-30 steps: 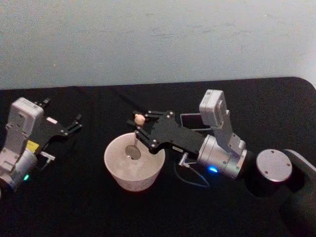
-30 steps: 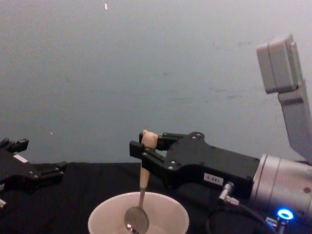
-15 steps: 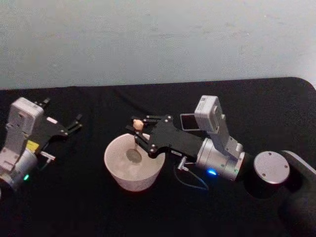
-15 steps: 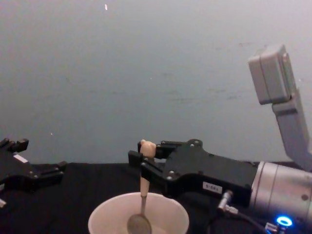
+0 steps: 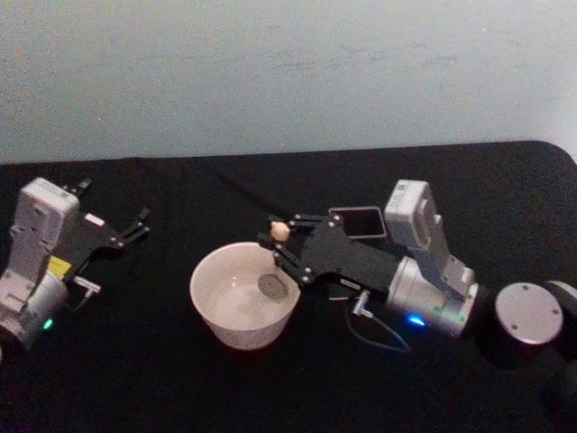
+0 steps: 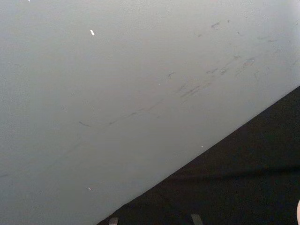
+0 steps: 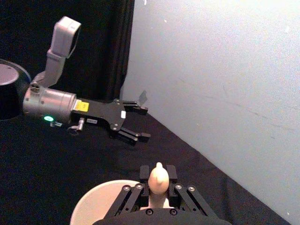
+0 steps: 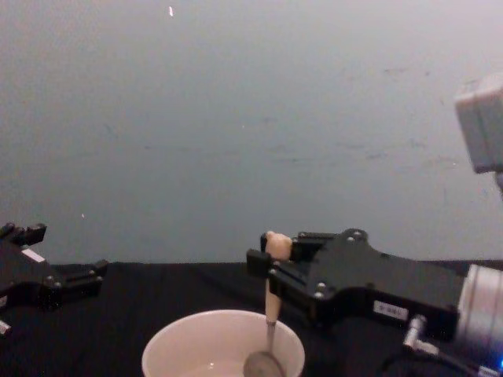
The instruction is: Pick up the stirring spoon with one hand, stir inside the cup, then place it back in its original position.
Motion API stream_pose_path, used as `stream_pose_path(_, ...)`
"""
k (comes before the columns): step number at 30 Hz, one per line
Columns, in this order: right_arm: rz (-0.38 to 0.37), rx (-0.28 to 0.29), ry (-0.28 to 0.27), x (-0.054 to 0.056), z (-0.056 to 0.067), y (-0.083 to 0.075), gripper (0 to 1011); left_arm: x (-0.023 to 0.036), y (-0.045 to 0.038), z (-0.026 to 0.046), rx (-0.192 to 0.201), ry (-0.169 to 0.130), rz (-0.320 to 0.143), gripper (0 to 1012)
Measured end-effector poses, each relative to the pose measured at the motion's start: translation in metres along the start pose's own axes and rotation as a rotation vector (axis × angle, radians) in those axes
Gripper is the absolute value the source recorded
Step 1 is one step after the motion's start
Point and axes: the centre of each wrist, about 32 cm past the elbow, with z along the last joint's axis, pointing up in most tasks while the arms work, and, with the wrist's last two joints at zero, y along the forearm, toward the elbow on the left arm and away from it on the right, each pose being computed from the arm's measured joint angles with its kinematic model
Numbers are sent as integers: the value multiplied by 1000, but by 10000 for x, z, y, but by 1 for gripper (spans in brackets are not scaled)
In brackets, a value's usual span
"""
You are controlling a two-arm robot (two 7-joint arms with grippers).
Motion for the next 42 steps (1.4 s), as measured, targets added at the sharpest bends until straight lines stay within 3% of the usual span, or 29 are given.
stream_pose_path(11, 57, 12, 28, -102, 68, -195, 211, 0, 0, 0, 0, 0, 0, 1001)
stream_pose_path(22, 113, 26, 53, -253, 54, -37, 211, 0, 0, 0, 0, 0, 0, 1001)
stream_pose_path(33, 50, 17, 37, -174, 0, 207, 211, 0, 0, 0, 0, 0, 0, 1001)
stream_pose_path(42, 0, 5, 33, -92, -19, 199, 211, 0, 0, 0, 0, 0, 0, 1001)
